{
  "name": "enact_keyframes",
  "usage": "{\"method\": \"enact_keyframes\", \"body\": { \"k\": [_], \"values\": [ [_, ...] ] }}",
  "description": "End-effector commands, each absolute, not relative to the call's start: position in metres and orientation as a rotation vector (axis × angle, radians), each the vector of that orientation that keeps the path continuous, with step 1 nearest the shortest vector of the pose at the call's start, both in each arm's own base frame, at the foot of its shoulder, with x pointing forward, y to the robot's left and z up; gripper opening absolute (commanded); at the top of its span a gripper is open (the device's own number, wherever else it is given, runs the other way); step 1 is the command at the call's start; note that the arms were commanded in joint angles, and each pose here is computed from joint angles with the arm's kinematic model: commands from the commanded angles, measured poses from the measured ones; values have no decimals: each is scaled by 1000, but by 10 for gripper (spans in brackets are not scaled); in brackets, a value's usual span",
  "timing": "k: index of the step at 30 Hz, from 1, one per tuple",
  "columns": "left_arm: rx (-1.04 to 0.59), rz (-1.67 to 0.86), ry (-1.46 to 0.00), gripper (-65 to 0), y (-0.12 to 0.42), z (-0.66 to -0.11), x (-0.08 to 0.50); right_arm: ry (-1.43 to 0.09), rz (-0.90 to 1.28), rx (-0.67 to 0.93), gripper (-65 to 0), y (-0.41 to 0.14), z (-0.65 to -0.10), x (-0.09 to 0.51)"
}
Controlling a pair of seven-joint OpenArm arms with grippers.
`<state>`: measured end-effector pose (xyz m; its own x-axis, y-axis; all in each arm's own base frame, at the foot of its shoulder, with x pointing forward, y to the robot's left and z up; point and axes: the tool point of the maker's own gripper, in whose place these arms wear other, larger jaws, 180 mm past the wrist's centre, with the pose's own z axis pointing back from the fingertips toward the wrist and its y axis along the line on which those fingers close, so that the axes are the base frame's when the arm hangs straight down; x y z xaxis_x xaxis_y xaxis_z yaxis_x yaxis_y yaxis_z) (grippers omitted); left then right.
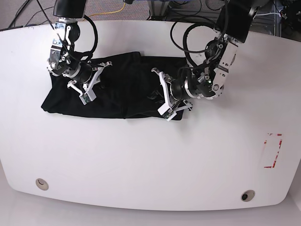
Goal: Layout the t-shirt on the table in an organized manner, then fold the t-shirt properly
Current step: 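Grasp the new folded edge with the left gripper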
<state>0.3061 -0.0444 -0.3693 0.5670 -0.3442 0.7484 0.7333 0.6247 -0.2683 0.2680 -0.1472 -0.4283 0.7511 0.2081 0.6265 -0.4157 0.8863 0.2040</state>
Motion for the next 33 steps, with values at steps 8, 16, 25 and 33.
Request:
{"method": "enact_keyframes", "body": {
  "k": [8, 16, 25, 33],
  "values": [
    [-609, -747, -567, -576, -66, -407, 313, -563, 367, 304, -618, -157, -438, 256],
    [-628, -765, -574, -576, -77, -402, 311, -563, 368, 305, -618, -156, -438, 256],
    [-632, -789, -803, -575, -69, -323, 318, -565, 368, 308, -620, -155, -438, 257],
    [-562, -740, -774, -575, -33, -332, 321, -566, 369, 307, -620, -155, -437, 257]
  ]
}}
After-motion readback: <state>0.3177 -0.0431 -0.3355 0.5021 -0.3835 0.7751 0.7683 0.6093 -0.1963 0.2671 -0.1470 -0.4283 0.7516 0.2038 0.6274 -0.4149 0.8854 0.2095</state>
